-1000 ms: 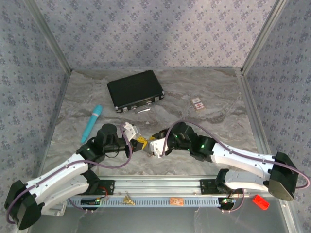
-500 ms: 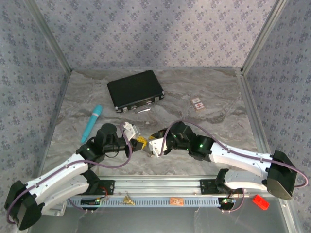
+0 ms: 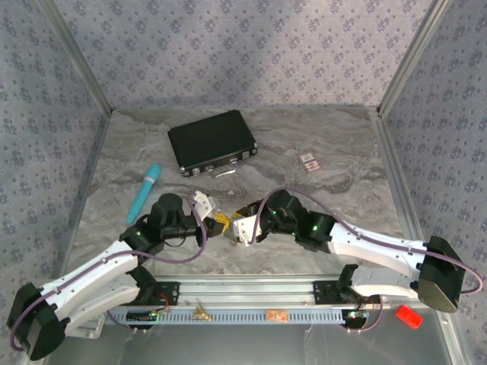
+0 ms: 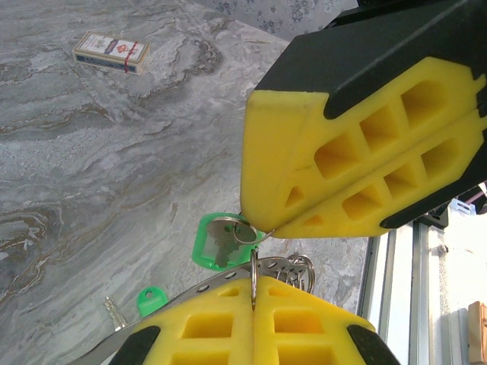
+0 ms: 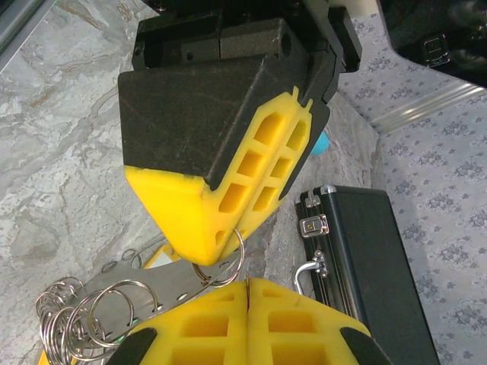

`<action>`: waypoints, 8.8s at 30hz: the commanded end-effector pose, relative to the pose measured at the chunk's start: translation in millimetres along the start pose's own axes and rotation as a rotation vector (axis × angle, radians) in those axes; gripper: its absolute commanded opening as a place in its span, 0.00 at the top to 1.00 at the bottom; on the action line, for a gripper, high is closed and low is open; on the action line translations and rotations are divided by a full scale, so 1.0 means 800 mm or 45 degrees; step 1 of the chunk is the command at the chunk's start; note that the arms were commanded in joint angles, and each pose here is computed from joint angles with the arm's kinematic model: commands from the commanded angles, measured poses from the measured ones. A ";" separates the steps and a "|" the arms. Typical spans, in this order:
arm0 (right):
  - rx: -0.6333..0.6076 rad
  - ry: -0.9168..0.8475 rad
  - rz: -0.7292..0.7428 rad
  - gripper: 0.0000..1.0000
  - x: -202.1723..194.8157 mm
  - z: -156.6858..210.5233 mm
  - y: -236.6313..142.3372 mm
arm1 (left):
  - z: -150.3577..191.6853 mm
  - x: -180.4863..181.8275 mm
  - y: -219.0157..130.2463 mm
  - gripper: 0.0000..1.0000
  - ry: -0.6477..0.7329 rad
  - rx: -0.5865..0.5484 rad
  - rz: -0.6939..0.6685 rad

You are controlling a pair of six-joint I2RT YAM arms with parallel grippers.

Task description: Put the keys on the keyring

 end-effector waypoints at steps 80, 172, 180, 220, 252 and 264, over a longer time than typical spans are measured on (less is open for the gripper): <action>-0.030 0.199 -0.320 0.71 0.021 -0.013 0.000 | -0.060 -0.010 -0.027 1.00 0.154 -0.312 -0.016; -0.077 0.728 -0.325 0.69 -0.011 0.012 -0.008 | -0.039 -0.014 -0.011 1.00 0.340 -0.242 -0.017; -0.095 0.749 -0.381 0.75 -0.010 0.007 0.000 | -0.041 -0.018 -0.012 1.00 0.353 -0.257 0.005; -0.127 0.779 -0.455 0.88 -0.010 0.000 -0.006 | -0.045 -0.028 -0.011 1.00 0.401 -0.284 0.052; -0.231 0.762 -0.465 1.00 -0.018 -0.014 -0.008 | -0.043 -0.016 -0.009 0.99 0.351 -0.251 -0.020; 0.113 0.562 -0.581 1.00 -0.005 0.003 -0.015 | -0.034 -0.012 -0.007 0.81 0.345 -0.132 -0.047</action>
Point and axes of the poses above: each hand's point on the last joint's axis, 136 mm out from that joint toward the fingers, its own y axis out along the fingers, its own x axis along the line the jaws close on, z = x × y, the point moved 2 cm from there along -y, back along the fingers, and after that the axes turned 2 degrees about -y, right-handed, at the moved point
